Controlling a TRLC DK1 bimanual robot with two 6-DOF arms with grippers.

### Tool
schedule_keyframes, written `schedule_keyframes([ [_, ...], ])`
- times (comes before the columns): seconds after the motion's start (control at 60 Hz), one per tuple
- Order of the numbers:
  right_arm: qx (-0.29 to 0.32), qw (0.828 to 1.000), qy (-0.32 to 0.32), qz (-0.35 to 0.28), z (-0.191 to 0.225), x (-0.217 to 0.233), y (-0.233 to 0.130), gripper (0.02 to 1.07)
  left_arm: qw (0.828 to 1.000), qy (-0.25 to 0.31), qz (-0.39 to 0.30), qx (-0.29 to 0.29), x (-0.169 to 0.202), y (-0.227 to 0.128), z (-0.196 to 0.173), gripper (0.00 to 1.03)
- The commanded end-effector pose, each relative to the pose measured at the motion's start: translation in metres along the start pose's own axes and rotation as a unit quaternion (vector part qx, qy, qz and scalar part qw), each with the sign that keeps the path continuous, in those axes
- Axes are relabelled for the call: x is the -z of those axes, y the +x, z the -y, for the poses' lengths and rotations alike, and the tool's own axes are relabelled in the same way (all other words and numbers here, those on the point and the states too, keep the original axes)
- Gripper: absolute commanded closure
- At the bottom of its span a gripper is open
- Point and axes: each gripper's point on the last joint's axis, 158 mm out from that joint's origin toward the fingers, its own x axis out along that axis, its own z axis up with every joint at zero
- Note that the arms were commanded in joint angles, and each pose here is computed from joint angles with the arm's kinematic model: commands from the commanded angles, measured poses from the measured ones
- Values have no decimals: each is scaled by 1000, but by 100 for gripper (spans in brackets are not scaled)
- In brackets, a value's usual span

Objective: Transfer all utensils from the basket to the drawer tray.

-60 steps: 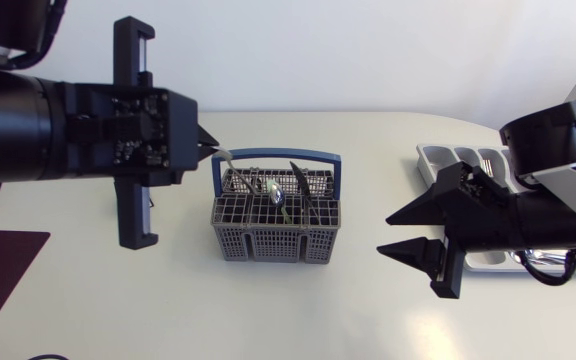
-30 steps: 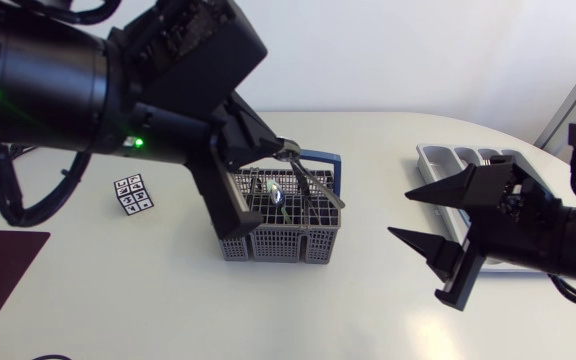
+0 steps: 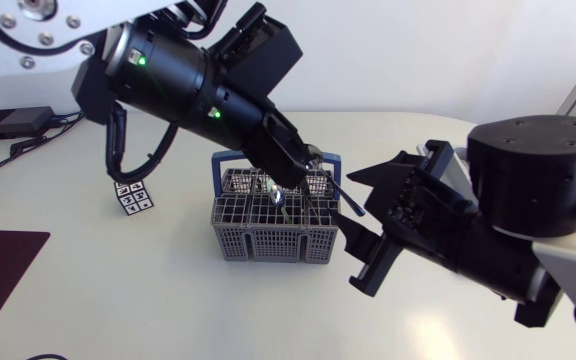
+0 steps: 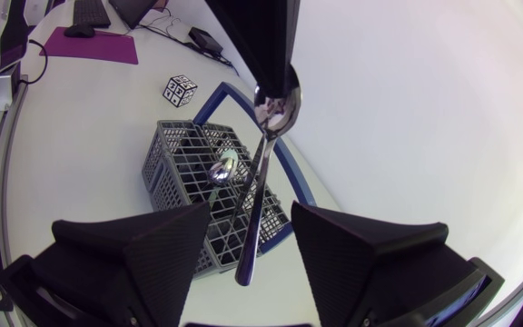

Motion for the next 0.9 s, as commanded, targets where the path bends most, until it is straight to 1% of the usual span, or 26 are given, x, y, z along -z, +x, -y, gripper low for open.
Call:
schedule_keyframes([
  [0.0, 12, 1000, 12, 10, 6, -13, 6, 51, 1000, -26, 9, 4, -11, -1, -7, 100],
  [0.067, 21, 1000, 10, 11, 7, -16, 10, 57, 999, -38, 10, 16, -12, 2, -8, 100],
  [0.117, 27, 1000, 9, 9, 9, -17, 15, 57, 998, -49, 9, 24, -11, 4, -11, 100],
  [0.183, 31, 999, 8, 9, 11, -18, 20, 62, 998, -55, 4, 35, -9, 9, -10, 100],
  [0.283, 42, 999, 6, 3, 15, -19, 26, 64, 997, -59, 0, 43, -7, 11, -9, 100],
  [0.45, 62, 998, -4, -3, 21, -19, 30, 80, 997, -63, -5, 47, -4, 14, -8, 100],
  [0.533, 66, 998, -6, -7, 23, -18, 31, 86, 997, -64, -6, 47, -4, 14, -8, 100],
  [0.633, 66, 998, -11, -11, 22, -15, 32, 99, 997, -68, -6, 48, -3, 15, -7, 100],
  [0.667, 66, 998, -12, -12, 22, -15, 32, 101, 996, -69, -6, 50, -4, 15, -7, 100],
  [0.8, 63, 998, -12, -14, 20, -12, 32, 101, 996, -74, -4, 54, -5, 14, -4, 99],
  [0.883, 61, 998, -12, -14, 19, -11, 31, 102, 995, -79, 1, 59, -9, 12, -3, 94],
])
